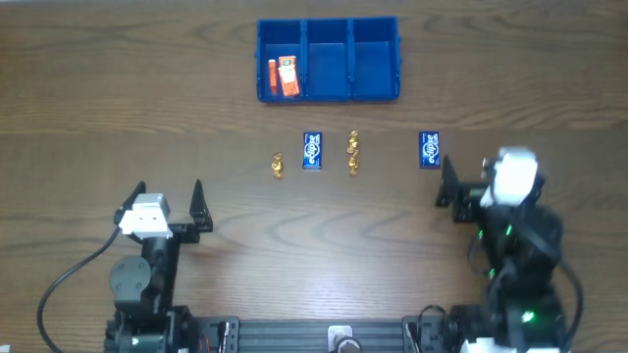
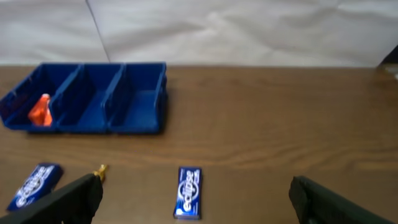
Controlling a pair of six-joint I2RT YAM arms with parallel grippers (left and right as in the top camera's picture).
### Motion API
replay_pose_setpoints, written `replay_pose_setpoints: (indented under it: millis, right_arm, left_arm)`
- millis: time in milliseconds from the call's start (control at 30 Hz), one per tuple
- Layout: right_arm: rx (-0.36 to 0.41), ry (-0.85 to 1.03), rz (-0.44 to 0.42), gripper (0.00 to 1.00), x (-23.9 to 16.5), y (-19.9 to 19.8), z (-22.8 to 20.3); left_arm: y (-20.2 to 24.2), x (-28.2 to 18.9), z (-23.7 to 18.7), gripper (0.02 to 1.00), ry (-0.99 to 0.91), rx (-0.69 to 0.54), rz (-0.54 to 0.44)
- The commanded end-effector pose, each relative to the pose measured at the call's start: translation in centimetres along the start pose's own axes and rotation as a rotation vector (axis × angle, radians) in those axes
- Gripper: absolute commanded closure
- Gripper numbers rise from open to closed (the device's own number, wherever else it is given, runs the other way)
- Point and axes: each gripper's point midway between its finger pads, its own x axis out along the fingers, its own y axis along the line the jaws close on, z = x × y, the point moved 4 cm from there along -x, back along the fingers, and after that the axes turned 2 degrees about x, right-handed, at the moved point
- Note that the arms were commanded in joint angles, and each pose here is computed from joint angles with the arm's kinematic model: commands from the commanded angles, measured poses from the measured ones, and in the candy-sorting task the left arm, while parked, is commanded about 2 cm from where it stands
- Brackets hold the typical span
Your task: Sort Candies Into Trays
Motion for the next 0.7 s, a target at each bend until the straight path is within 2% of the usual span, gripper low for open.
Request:
replay_pose_setpoints:
  millis: [33,167,333,500,700]
  right_arm:
    - [-0.04,0.145,0.031,0.003,1.5,0.6,5.0]
    - [-0.026,0.319,0.026,0.003,3.7,0.6,6.2]
    - [0.056,0.559,-0.002,0.003,7.5,0.5,5.4]
    - [0.107,0.774,-0.034,0.001,11.3,0.4,2.0]
    - [0.111,1.007,-0.051,0.001,14.6,0.2,-4.0]
  left_arm:
    - [-0.1,0.1,-1.4,0.02,0.05,0.011,-0.009]
    - [-0.1,0.1,-1.4,0.02,0.05,0.011,-0.009]
    - [-0.1,0.1,-1.4,0.02,0.05,0.011,-0.009]
    - [-0.1,0.1,-1.4,0.02,0.05,0.011,-0.009]
    - [-0.1,0.1,-1.4,0.02,0.05,0.011,-0.009]
